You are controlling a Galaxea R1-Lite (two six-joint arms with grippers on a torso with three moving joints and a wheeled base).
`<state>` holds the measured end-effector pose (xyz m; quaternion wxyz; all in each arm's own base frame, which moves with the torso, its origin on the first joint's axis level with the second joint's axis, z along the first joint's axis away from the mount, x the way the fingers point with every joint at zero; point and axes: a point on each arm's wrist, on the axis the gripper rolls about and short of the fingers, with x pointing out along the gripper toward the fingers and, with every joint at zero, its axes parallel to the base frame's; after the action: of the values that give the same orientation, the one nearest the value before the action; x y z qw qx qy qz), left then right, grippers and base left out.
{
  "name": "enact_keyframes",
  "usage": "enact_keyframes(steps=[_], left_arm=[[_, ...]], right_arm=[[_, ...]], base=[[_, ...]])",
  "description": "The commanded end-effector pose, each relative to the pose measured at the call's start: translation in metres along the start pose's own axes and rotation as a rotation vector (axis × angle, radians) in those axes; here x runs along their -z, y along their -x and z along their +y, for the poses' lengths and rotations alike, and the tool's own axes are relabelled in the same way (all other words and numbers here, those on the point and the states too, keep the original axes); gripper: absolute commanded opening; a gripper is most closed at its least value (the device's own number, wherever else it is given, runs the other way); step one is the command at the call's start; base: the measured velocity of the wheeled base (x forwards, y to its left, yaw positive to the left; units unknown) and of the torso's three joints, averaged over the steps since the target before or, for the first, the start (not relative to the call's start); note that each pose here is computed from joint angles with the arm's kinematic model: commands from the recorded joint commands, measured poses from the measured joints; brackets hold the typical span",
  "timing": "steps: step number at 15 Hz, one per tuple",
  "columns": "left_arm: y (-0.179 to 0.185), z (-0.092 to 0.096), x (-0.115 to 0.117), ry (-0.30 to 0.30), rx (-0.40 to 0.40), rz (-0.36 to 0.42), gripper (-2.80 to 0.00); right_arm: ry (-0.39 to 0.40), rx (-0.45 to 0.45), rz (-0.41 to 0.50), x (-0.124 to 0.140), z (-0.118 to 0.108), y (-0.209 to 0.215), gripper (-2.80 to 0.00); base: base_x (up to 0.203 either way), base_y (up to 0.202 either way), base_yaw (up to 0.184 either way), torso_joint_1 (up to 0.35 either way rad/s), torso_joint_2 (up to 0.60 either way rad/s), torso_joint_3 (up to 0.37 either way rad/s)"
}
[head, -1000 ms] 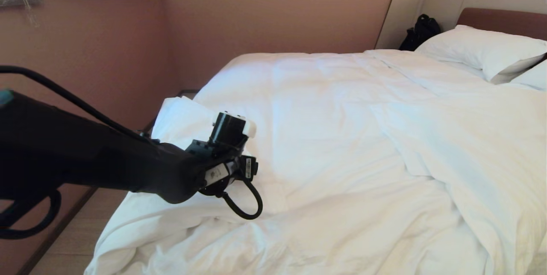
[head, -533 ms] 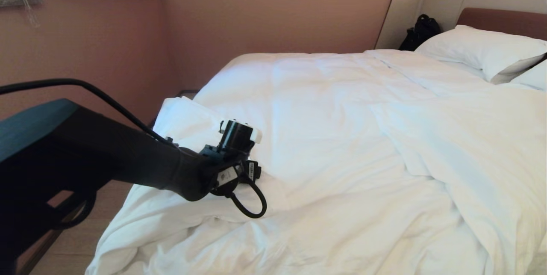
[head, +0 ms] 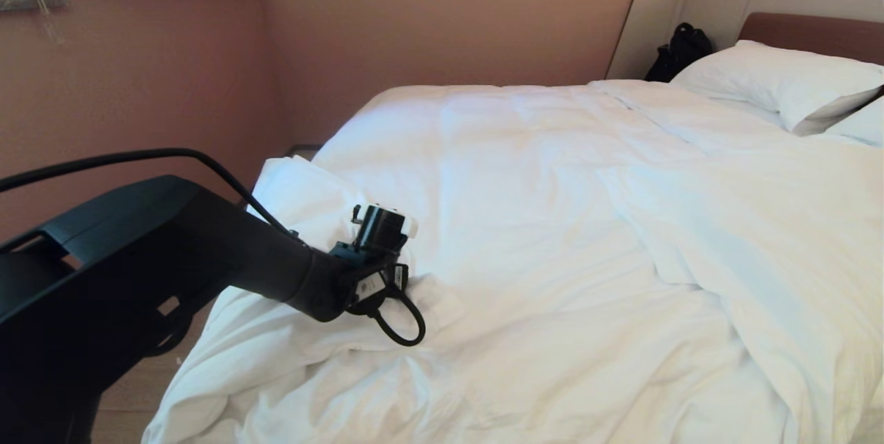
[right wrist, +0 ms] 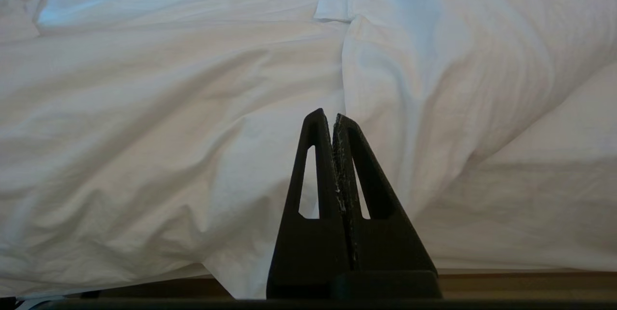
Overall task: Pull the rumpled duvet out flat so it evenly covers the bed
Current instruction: Flatten the corners of the folded blanket
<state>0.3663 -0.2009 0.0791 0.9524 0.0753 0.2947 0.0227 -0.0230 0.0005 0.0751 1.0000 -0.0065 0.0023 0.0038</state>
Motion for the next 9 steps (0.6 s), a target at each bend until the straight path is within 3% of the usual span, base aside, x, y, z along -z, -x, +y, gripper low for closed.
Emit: enact_keyframes(steps=[1, 9], left_arm=[[-0.002, 0.001, 0.001, 0.003, -0.007, 0.003, -2.8], [0.031, 0.016, -0.027, 0.062, 0.009, -0.082, -2.8]], right_arm=[[0.001, 0.0, 0.001, 0.0, 0.0, 0.0, -2.8], [0.001, 0.0, 0.001, 0.0, 0.0, 0.0, -2.8]], base=[[0.0, 0.0, 0.0, 0.0, 0.0, 0.0], [0.0, 0.0, 0.0, 0.0, 0.0, 0.0]])
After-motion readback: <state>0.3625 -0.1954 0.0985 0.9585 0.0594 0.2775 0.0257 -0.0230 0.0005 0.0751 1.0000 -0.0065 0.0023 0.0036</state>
